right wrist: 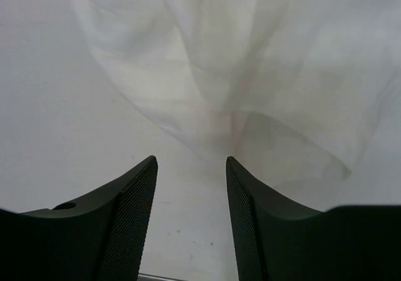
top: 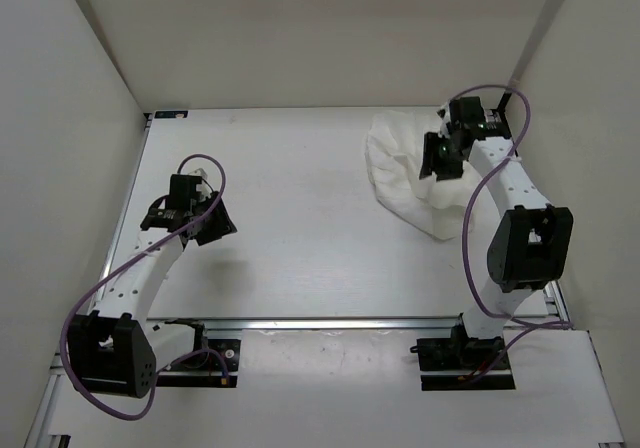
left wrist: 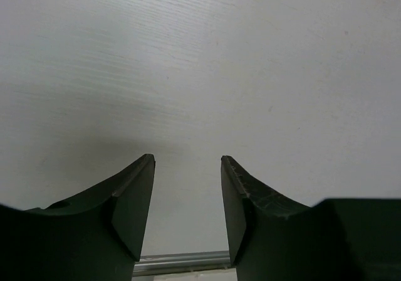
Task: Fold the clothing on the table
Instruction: Flatten the skirt out
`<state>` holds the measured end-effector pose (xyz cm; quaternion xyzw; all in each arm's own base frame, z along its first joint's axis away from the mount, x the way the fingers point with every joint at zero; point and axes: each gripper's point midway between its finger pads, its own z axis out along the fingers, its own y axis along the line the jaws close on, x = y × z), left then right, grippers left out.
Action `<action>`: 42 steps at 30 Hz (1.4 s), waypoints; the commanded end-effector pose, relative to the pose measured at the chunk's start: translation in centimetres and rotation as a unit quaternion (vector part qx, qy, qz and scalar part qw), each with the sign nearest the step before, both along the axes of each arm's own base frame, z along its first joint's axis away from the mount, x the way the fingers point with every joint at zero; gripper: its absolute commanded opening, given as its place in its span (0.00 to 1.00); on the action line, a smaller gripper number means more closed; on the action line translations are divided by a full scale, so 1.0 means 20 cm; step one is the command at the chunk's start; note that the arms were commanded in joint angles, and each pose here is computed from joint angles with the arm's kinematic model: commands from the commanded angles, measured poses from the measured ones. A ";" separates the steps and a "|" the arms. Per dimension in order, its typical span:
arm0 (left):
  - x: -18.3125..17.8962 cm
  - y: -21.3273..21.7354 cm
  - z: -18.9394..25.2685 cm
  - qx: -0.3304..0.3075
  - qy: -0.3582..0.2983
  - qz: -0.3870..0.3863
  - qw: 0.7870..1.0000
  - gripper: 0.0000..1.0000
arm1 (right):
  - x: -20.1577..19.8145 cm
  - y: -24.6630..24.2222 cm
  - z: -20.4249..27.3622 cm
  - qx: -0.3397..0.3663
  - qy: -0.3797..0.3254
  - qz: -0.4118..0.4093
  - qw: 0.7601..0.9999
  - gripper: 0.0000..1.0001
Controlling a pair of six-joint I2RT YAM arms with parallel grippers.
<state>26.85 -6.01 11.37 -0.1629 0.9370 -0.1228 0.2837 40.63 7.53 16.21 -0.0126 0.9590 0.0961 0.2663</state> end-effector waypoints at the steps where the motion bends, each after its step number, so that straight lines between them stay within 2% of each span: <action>1: 0.00 -0.04 0.00 -0.006 -0.005 -0.025 1.000 0.58 | -0.25 -0.13 -0.23 0.012 0.100 -0.043 0.994 0.53; 7: 0.01 -0.08 -0.02 -0.025 -0.007 -0.033 0.999 0.58 | -0.43 -0.06 -0.38 0.074 0.139 -0.035 0.987 0.53; 15: 0.01 -0.08 -0.03 -0.021 0.001 -0.042 0.999 0.59 | -0.43 -0.03 -0.50 0.090 0.137 -0.040 0.986 0.51; 19: 0.00 -0.09 -0.03 -0.021 0.005 -0.046 0.999 0.59 | -0.41 -0.05 -0.51 0.073 0.133 -0.051 0.987 0.50; 24: 0.00 -0.09 -0.04 -0.023 0.003 -0.047 0.999 0.60 | -0.35 -0.07 -0.44 0.051 0.084 -0.049 0.994 0.49; 31: 0.01 -0.09 -0.03 -0.026 0.004 -0.045 0.999 0.60 | -0.38 -0.16 -0.48 -0.019 0.083 -0.064 0.994 0.47; 36: 0.00 -0.09 -0.04 -0.028 0.006 -0.046 0.999 0.60 | -0.42 -0.16 -0.56 -0.020 0.108 -0.071 0.991 0.46; 38: 0.00 -0.08 -0.04 -0.028 0.007 -0.042 0.999 0.60 | -0.44 -0.14 -0.61 -0.011 0.120 -0.064 0.991 0.44; 42: 0.00 -0.08 -0.04 -0.032 0.006 -0.042 0.999 0.59 | -0.50 -0.10 -0.69 -0.002 0.150 -0.055 0.987 0.28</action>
